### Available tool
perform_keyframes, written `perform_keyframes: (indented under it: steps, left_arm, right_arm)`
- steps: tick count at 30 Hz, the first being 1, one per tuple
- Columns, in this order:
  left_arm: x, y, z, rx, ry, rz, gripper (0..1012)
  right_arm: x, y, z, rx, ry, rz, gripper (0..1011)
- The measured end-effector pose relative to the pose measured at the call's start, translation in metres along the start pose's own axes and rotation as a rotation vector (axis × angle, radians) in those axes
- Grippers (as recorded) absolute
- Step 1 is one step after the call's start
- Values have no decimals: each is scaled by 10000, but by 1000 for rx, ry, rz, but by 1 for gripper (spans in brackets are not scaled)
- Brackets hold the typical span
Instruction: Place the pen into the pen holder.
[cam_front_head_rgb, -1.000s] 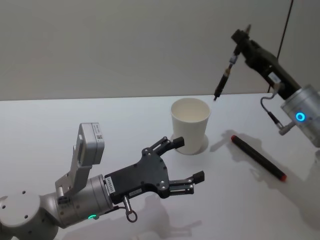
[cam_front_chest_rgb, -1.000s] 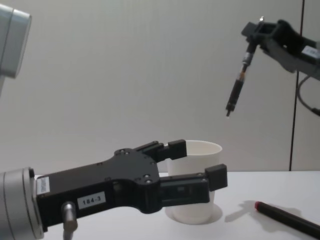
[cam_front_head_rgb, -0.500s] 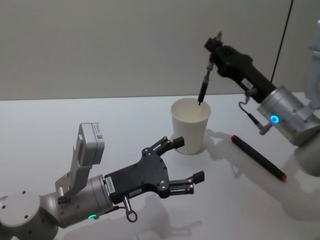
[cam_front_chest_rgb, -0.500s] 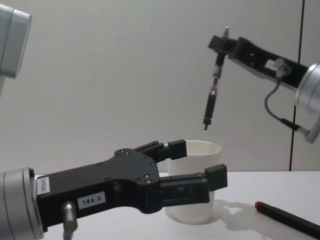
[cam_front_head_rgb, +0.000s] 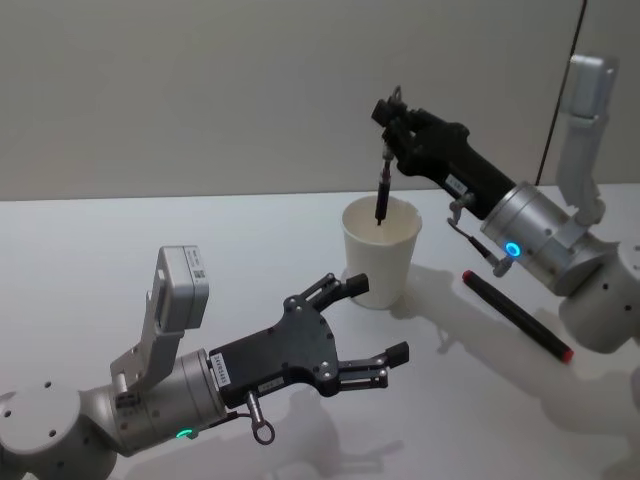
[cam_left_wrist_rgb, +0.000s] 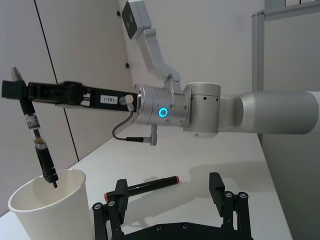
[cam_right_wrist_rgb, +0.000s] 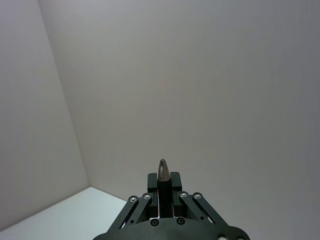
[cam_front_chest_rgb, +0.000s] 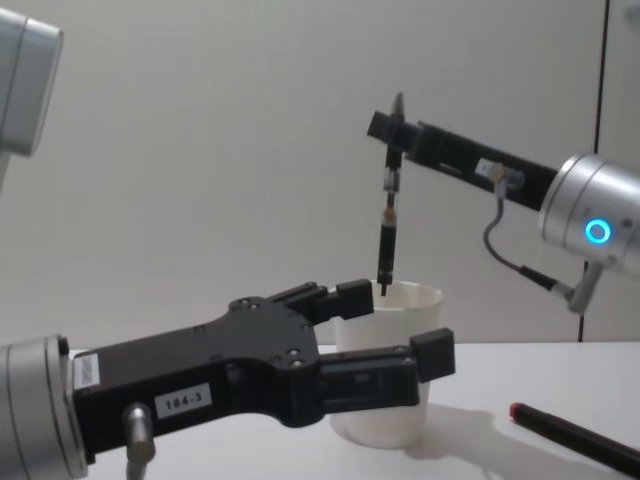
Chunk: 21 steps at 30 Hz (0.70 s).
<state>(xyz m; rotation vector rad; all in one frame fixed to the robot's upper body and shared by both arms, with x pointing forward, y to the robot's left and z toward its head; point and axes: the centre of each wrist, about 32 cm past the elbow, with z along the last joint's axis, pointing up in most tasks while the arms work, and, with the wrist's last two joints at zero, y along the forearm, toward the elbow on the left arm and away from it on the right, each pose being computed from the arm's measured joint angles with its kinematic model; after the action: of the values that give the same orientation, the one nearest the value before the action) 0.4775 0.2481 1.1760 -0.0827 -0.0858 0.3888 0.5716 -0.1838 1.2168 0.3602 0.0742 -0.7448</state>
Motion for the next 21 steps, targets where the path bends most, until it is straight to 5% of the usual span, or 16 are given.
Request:
perform_keyframes:
  steps: [4,21]
  left_arm:
    - [0,0,0,0,0,0,1001]
    - [0,0,0,0,0,0,1001]
  right_arm:
    - [-11,19,-32,-15,-23,-2,153]
    - [-33,57,-100,-48,-70,-5,682]
